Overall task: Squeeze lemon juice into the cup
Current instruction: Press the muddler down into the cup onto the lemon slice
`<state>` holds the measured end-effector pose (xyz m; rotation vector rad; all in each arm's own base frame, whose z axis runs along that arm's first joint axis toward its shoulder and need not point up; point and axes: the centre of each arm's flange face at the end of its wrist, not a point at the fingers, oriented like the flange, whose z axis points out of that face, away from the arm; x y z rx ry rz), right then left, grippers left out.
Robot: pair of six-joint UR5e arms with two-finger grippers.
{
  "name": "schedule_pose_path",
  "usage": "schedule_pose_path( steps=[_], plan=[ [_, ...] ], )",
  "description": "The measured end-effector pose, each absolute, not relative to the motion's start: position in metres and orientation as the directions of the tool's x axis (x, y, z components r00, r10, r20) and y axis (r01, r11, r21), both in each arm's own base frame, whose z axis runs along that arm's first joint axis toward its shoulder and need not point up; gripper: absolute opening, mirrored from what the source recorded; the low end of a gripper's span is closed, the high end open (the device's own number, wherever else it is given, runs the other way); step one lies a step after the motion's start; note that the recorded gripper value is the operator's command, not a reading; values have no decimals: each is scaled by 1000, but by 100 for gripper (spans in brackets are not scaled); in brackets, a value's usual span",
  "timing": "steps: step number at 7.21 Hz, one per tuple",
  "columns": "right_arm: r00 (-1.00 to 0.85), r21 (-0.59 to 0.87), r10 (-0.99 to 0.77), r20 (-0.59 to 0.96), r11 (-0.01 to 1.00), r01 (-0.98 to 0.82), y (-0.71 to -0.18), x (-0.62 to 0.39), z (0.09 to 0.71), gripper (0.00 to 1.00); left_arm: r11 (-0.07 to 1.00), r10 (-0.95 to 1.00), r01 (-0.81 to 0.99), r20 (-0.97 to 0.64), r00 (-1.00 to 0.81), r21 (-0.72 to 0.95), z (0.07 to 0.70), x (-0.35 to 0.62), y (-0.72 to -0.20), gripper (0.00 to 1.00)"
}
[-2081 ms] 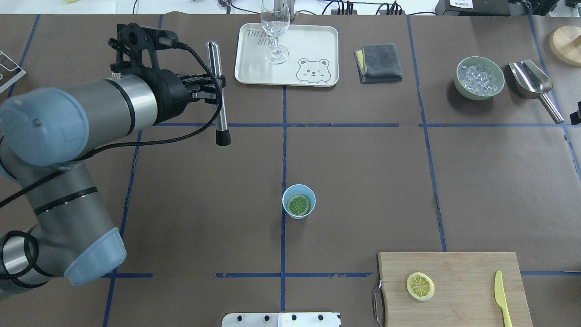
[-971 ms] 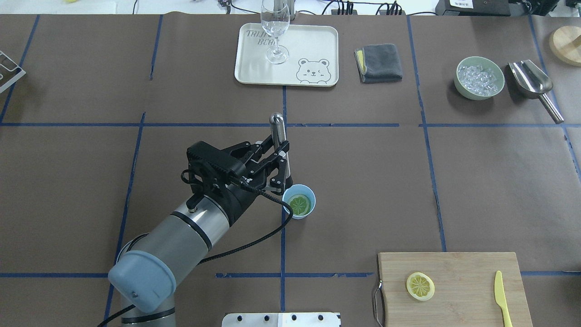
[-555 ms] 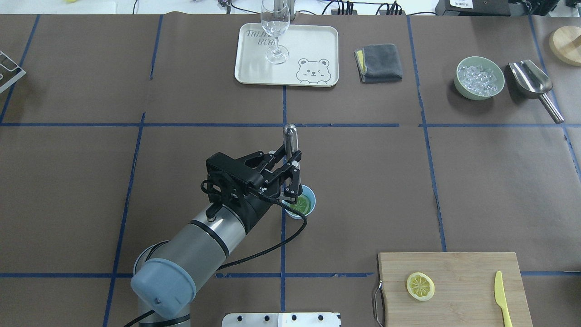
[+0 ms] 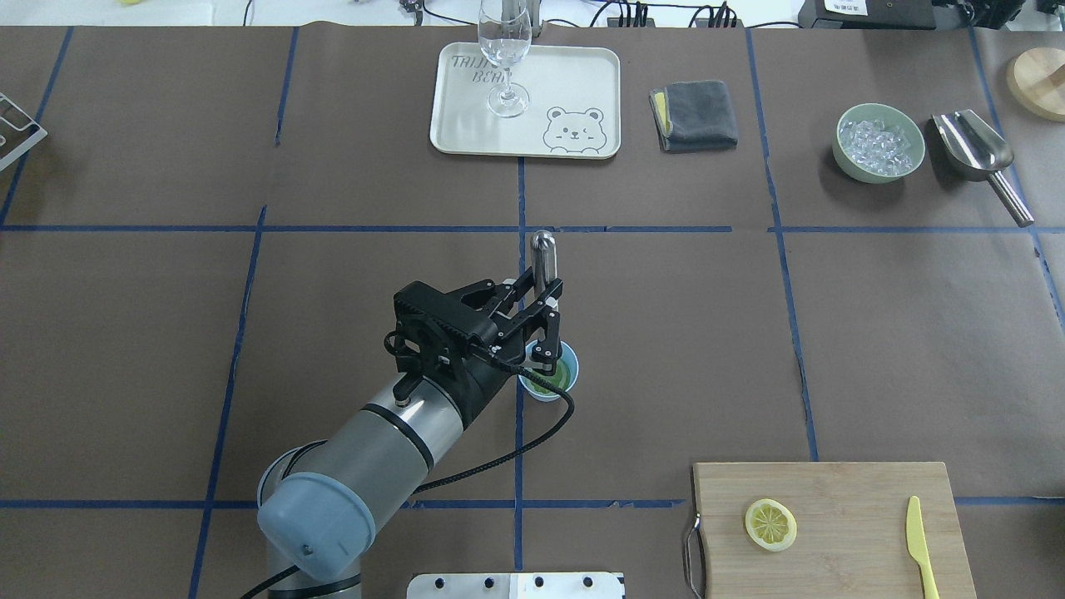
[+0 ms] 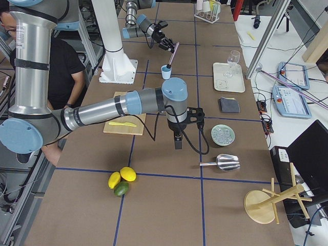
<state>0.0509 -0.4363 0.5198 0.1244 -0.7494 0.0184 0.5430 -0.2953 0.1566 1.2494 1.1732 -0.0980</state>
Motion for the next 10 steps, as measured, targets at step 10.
schedule_pose_path(
  steps=[10],
  plan=[
    [728,103,-15,686,992,-76,-435,58,519,100,399,527,593,-704,476,700,169,566,-287,0]
  ],
)
